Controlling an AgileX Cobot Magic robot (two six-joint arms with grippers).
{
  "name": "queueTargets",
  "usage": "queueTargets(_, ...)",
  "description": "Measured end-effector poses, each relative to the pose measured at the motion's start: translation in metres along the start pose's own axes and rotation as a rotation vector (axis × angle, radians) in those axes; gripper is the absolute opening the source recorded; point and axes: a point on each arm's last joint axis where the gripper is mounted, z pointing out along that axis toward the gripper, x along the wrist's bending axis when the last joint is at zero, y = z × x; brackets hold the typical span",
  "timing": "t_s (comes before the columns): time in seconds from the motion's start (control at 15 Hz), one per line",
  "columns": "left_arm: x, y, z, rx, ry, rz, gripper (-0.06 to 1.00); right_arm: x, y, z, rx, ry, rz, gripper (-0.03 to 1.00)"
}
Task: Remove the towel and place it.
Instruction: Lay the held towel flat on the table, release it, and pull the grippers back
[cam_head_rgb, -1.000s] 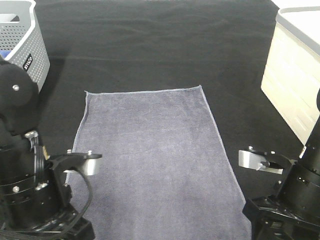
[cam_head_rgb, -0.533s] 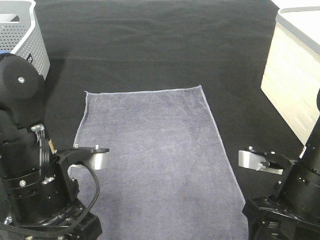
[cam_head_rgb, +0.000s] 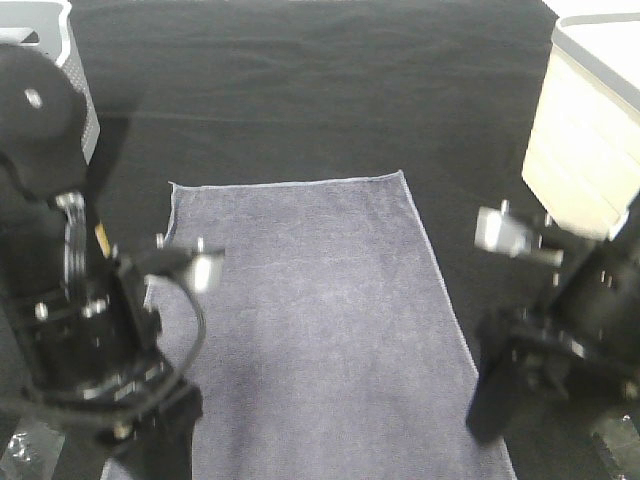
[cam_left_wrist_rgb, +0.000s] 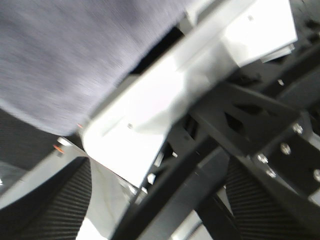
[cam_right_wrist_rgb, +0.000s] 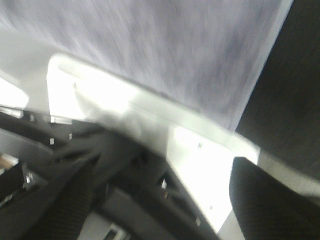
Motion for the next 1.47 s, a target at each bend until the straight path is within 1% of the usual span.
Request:
queueTargets(0.13,0.001,0.008,-0.021,-0.073,0.102,-0.013,0.72,0.005,0.008,-0.029,-0.081,-0.081,-0.027,0.8)
queueTargets(0.2,0.004,0.013,-0.03,-0.103,0.173,-0.03,0.76,0.007,0.012,-0.043,-0.117,-0.131,-0.028,0.83)
queueTargets(0.33,0.009,0.024,-0.052,-0.186,0.293,-0.059,0.82,0.008,0.025,-0.071,-0.211,-0.239,-0.041,0.85)
queueTargets(0.4,0.012,0.029,-0.064,-0.229,0.313,-0.082,0.83,0.01,0.03,-0.085,-0.259,-0.283,-0.053,0.85)
queueTargets(0.47,0.02,0.033,-0.077,-0.27,0.316,-0.112,0.83,0.013,0.036,-0.097,-0.296,-0.304,-0.068,0.85)
queueTargets(0.6,0.039,0.037,-0.101,-0.345,0.31,-0.165,0.83,0.019,0.05,-0.111,-0.321,-0.308,-0.084,0.85)
queueTargets(0.67,0.058,0.038,-0.116,-0.406,0.283,-0.205,0.83,0.017,0.066,-0.116,-0.317,-0.291,-0.074,0.85)
queueTargets(0.73,0.058,0.038,-0.116,-0.406,0.283,-0.205,0.83,0.017,0.066,-0.116,-0.317,-0.291,-0.074,0.85)
queueTargets(0.8,0.07,0.037,-0.124,-0.438,0.259,-0.229,0.83,0.012,0.078,-0.122,-0.333,-0.263,-0.063,0.85)
queueTargets(0.87,0.092,0.039,-0.135,-0.495,0.226,-0.259,0.83,-0.003,0.1,-0.131,-0.356,-0.189,-0.036,0.85)
queueTargets(1.0,0.11,0.053,-0.134,-0.515,0.216,-0.269,0.84,-0.013,0.124,-0.132,-0.355,-0.151,-0.042,0.85)
queueTargets(1.07,0.117,0.064,-0.132,-0.522,0.216,-0.274,0.84,-0.015,0.135,-0.128,-0.335,-0.139,-0.057,0.85)
queueTargets(1.33,0.144,0.119,-0.118,-0.523,0.216,-0.272,0.84,-0.028,0.181,-0.113,-0.299,-0.128,-0.066,0.85)
queueTargets(1.47,0.156,0.141,-0.11,-0.496,0.215,-0.261,0.84,-0.033,0.2,-0.108,-0.301,-0.129,-0.074,0.85)
